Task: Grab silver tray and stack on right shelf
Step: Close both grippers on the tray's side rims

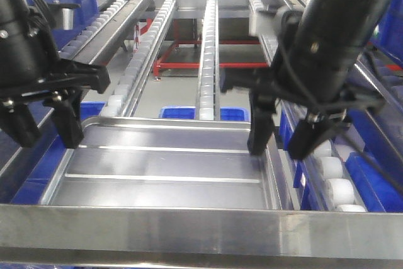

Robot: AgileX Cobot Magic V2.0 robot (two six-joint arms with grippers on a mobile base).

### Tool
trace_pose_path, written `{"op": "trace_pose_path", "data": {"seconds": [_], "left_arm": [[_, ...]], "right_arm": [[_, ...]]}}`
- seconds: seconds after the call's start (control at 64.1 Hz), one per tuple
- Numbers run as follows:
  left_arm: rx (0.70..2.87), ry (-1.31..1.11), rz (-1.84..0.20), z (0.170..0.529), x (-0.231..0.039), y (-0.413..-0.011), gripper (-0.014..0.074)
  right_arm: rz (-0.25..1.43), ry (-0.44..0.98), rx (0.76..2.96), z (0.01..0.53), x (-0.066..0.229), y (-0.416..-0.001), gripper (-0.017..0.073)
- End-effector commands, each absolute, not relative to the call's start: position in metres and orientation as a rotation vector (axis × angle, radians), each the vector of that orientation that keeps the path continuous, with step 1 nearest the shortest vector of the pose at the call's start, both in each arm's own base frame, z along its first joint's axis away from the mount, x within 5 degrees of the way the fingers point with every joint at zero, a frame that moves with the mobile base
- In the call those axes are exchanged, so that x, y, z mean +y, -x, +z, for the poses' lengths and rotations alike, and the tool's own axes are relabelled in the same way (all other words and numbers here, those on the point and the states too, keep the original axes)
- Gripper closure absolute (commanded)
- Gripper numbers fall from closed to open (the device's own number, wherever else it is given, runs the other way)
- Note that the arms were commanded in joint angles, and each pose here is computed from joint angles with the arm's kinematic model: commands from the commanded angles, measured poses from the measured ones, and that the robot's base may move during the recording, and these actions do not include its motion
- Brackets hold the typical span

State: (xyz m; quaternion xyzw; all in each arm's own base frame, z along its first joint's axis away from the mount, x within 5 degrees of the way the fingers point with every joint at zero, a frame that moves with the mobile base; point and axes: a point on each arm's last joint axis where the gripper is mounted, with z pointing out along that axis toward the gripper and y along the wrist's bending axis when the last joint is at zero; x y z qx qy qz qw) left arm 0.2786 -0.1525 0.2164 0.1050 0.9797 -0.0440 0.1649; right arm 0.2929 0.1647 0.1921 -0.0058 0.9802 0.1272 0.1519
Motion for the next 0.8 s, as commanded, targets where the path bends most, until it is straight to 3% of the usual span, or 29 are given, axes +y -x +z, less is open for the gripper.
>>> {"op": "trace_pose_path", "data": {"seconds": [0.0, 0.468, 0.64, 0.78], "left_arm": [[2.707, -0.273, -0.174, 0.233, -0.157, -0.285, 0.0348], [2.759, -0.263, -0.164, 0.204, -0.163, -0.295, 0.0349], [2.747, -0.263, -0.173, 0.203, -0.164, -0.296, 0.0372], [2.735, -0.263, -0.18, 0.203, -0.165, -0.297, 0.0508]], "right_arm": [[0.417, 0.013, 2.714, 0.211, 0.169, -0.3, 0.0145], [0.405, 0.01, 2.729, 0.199, 0.171, -0.304, 0.0151], [0.405, 0.013, 2.728, 0.2, 0.171, -0.304, 0.0269], [0.401, 0.019, 2.734, 0.199, 0.171, -0.304, 0.0428]]}}
